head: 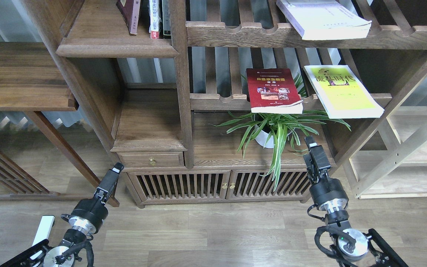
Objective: Organize books on shelf
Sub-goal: 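Raise the right gripper toward the yellow-green book on the shelf, then position the right gripper at the yellow-green book's lower edge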
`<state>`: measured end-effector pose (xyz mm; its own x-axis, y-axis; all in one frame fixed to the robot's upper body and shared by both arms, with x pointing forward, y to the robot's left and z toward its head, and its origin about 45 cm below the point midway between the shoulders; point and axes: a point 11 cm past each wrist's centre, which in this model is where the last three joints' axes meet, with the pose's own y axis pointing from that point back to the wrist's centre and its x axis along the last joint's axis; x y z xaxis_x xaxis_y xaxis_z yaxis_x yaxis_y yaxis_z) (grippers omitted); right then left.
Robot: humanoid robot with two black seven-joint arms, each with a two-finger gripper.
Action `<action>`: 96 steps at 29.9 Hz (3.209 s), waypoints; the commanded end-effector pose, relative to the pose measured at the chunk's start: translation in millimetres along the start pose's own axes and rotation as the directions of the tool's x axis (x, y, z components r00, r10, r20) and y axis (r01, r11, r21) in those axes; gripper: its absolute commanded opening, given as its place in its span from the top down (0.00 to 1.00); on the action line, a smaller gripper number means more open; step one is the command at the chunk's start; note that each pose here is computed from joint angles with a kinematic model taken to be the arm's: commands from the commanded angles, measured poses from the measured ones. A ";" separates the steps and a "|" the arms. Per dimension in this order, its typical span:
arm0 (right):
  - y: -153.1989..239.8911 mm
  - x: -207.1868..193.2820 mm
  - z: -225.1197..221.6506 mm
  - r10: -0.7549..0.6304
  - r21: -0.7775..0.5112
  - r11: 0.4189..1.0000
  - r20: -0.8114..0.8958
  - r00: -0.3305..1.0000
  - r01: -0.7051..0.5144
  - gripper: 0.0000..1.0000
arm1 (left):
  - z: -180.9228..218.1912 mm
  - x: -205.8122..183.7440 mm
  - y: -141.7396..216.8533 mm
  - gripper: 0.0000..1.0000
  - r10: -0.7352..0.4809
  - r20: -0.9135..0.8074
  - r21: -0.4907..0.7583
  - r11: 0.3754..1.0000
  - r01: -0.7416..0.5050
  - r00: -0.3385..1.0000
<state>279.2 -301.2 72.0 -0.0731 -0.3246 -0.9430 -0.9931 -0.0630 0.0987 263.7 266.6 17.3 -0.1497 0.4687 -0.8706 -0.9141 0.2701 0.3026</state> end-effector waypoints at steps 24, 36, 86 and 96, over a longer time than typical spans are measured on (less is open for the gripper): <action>-49.0 -26.6 -68.1 -0.046 0.151 0.987 -0.050 0.998 0.053 0.00 | 14.3 1.9 1.7 0.01 0.004 0.018 -0.017 1.000 -0.003 1.000; -49.2 -15.8 -66.6 0.005 0.157 0.988 -0.041 0.999 0.001 0.00 | 23.1 10.6 10.3 0.01 0.025 0.036 -0.023 0.999 -0.024 0.999; -83.1 -9.0 -95.8 0.183 0.233 0.957 -0.030 0.983 -0.171 0.00 | 34.0 27.7 49.5 0.01 0.064 0.055 -0.005 0.998 -0.064 0.996; -84.0 -0.7 -100.5 0.220 0.247 0.947 -0.029 0.975 -0.207 0.01 | 38.8 29.4 51.8 0.00 0.070 0.058 -0.017 0.997 -0.069 0.996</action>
<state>372.2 -388.6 97.7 -0.2802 -0.3574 -0.8909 -0.9506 0.2327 0.2056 226.0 326.5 22.0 -0.1917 0.5344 -0.8232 -0.9066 0.2249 0.3571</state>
